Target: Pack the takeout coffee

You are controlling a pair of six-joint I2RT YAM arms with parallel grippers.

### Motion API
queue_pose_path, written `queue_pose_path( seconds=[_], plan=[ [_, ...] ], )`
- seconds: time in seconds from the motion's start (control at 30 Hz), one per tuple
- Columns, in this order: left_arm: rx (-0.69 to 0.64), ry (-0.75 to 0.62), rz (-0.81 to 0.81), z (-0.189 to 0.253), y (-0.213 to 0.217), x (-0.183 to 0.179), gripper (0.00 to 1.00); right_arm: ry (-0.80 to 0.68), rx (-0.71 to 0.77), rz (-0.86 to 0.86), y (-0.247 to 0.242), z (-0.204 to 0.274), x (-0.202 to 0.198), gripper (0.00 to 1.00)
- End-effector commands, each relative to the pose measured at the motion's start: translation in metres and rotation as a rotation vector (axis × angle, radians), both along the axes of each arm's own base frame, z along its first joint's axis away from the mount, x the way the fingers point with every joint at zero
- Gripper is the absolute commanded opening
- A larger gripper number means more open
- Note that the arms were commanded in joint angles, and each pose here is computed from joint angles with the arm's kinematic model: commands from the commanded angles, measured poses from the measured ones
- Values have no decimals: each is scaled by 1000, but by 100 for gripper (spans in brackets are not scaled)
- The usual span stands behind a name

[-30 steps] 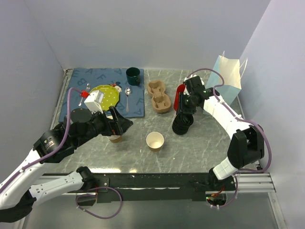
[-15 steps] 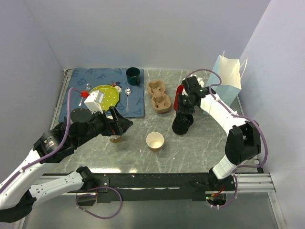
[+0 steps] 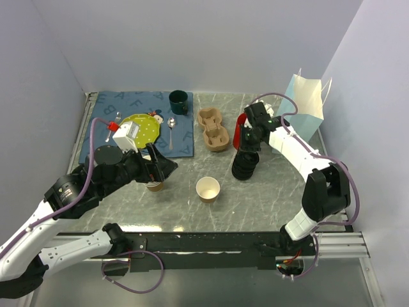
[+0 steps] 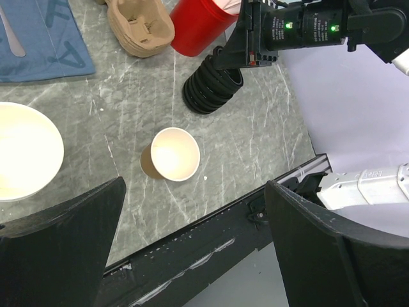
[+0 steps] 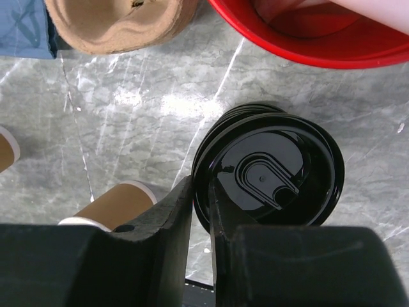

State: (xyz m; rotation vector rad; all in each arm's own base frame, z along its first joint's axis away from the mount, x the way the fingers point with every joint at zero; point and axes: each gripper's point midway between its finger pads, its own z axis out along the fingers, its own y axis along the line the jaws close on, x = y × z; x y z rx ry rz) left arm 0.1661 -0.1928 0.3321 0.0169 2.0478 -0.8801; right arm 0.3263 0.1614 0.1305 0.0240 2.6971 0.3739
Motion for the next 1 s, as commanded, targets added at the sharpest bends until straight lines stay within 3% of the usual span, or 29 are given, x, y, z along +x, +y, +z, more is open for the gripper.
queue_pose_path(
  seconds=[0.0, 0.4, 0.73, 0.97],
  plan=[
    [-11, -28, -13, 7, 0, -2, 97, -78, 31, 4, 2, 31, -1, 21],
    [-25, -30, -22, 6, -4, -1, 97, -127, 55, -10, -1, 25, -9, 17],
    [-14, -26, -32, 6, -5, -1, 97, -363, 145, 30, 5, 37, -2, 18],
    [-11, -33, -29, 7, -3, -2, 97, -399, 180, 44, 11, 49, 2, 17]
  ],
)
